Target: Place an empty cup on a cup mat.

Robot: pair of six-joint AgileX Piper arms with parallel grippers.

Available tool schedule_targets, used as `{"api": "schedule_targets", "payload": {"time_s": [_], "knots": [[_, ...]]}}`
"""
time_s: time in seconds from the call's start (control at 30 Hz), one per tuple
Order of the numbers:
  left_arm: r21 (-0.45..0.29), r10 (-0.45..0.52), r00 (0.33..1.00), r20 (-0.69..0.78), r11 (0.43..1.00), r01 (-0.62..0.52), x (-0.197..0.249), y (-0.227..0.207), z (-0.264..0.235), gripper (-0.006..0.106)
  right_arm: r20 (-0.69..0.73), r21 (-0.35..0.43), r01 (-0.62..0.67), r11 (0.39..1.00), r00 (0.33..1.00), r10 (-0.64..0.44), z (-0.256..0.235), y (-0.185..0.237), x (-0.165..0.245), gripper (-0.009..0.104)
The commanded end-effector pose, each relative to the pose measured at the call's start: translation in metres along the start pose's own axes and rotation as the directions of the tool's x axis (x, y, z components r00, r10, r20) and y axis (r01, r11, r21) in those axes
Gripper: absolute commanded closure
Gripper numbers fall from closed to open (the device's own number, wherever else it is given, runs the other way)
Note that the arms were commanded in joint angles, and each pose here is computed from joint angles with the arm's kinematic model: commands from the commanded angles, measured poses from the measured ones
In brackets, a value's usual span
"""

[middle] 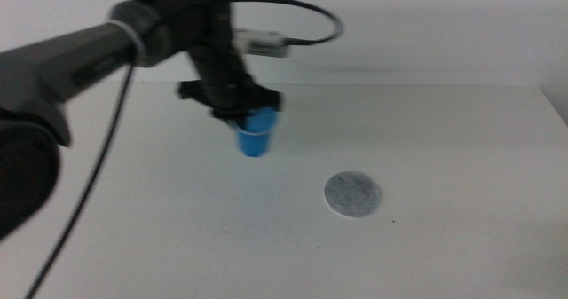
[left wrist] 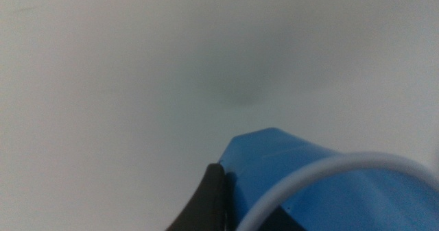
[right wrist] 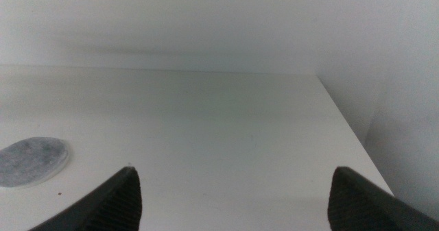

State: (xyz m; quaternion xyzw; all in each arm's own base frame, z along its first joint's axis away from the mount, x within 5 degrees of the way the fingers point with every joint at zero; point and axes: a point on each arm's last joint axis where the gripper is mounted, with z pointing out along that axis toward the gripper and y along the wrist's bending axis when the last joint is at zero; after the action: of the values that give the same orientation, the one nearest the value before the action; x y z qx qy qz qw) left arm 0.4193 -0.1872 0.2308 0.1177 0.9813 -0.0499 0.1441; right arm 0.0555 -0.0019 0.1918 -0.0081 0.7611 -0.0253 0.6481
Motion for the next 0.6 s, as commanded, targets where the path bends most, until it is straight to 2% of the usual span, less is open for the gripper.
{"api": "schedule_targets", "payload": {"time_s": [0.0,0.1,0.23,0.57], "knots": [[0.033,0.055,0.998,-0.004,0.998,-0.055,0.005,-0.036,-0.008,0.102,0.008,0.001,0.014,1.000,1.000,-0.014,0.000,0.000,0.000,0.002],[0.071,0.138,0.990,0.037,0.988,-0.140,0.010,-0.080,-0.009,0.102,0.008,0.001,0.014,1.000,1.000,-0.014,0.000,0.000,0.000,0.002],[0.100,0.153,0.987,0.051,0.983,-0.157,0.017,-0.116,-0.001,0.102,0.008,0.001,0.014,1.000,1.000,-0.014,0.000,0.000,0.000,0.002],[0.149,0.125,0.991,0.055,0.980,-0.132,0.020,-0.133,0.027,0.102,0.008,0.001,0.014,1.000,1.000,-0.014,0.000,0.000,0.000,0.002]]}}
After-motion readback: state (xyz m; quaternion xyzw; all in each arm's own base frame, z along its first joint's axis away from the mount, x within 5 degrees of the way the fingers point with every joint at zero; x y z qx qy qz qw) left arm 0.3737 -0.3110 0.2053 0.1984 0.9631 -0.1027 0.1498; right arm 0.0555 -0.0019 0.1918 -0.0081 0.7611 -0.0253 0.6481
